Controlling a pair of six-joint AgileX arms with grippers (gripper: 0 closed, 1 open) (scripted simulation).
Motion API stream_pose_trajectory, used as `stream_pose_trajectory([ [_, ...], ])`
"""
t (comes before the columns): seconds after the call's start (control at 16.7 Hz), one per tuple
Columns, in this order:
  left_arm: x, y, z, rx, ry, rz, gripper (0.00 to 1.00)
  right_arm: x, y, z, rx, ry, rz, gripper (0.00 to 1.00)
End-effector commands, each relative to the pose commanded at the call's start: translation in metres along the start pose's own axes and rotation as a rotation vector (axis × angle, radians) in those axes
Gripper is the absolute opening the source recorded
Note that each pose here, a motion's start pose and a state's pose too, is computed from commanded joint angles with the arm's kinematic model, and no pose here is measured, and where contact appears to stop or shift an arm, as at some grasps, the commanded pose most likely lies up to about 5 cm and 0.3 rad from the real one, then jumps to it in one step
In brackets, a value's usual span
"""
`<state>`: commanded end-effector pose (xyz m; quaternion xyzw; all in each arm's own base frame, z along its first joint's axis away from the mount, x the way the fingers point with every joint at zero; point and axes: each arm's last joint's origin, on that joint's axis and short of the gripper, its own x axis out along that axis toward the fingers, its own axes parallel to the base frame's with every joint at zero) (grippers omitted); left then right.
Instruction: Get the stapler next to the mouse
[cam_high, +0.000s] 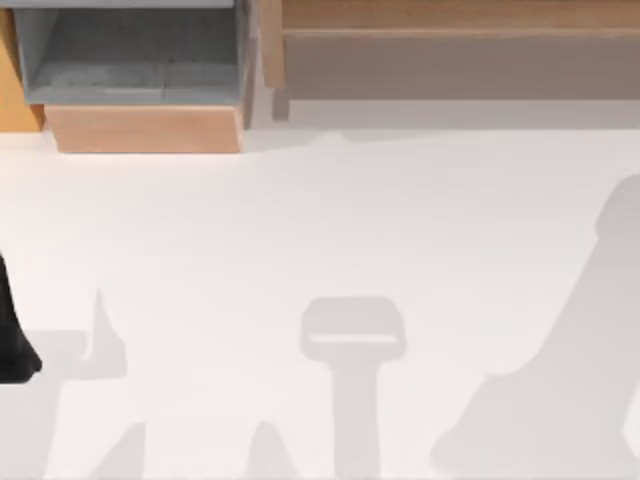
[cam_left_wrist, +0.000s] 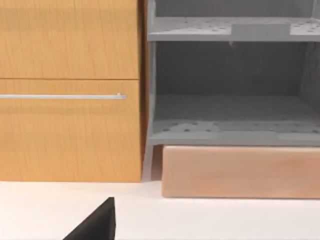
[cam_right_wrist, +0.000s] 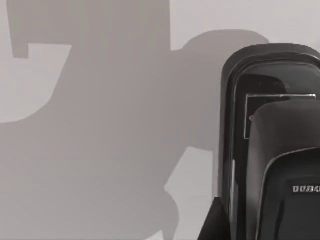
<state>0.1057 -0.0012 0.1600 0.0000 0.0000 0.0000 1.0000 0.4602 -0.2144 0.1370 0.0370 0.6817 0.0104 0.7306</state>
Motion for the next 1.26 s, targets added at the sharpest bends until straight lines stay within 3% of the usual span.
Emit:
stream_pose_trajectory([
  [0.12, 0.0, 0.0, 0.0, 0.0, 0.0, 0.0, 1.0, 0.0, 0.0, 0.0, 0.0, 0.0, 0.0, 0.0],
  [0.9, 0.0, 0.0, 0.0, 0.0, 0.0, 0.0, 1.0, 0.0, 0.0, 0.0, 0.0, 0.0, 0.0, 0.98],
  [1.26, 0.0, 0.0, 0.0, 0.0, 0.0, 0.0, 1.0, 0.0, 0.0, 0.0, 0.0, 0.0, 0.0, 1.0],
])
